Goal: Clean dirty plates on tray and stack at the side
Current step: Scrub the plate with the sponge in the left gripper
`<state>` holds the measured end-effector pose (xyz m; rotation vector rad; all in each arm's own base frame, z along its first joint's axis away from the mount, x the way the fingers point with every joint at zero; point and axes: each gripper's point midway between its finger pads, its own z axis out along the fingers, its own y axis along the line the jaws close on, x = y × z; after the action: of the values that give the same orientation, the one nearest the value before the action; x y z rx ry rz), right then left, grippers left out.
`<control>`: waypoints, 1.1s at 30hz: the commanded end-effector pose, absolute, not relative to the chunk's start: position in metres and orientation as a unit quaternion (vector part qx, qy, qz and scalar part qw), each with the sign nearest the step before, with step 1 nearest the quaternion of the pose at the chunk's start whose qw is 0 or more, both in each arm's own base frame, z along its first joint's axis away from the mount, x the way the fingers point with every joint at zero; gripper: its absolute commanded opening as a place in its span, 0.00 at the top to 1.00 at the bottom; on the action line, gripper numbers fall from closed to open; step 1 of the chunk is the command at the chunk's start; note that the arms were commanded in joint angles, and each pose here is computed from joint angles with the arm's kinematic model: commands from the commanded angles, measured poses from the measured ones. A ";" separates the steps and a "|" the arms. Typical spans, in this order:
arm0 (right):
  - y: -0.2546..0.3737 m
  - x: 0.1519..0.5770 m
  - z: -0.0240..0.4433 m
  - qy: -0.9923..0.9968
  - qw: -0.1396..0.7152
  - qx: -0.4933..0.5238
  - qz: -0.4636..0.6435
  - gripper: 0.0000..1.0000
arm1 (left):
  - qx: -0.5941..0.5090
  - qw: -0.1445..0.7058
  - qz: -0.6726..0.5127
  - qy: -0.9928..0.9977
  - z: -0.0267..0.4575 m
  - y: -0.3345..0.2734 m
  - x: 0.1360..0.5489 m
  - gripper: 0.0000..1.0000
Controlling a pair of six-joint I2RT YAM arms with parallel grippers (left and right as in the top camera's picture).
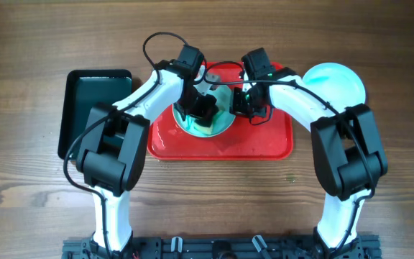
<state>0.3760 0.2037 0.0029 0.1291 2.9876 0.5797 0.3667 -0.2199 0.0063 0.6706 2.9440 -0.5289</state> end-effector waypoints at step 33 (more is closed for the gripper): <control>0.201 0.366 -0.012 0.982 0.028 0.033 0.184 0.96 | 0.159 0.005 -0.139 0.977 -0.009 -0.205 0.359 0.96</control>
<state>0.3754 0.2047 0.0026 0.1206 2.9901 0.6017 0.3441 -0.2426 0.0153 0.5928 2.9980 -0.8191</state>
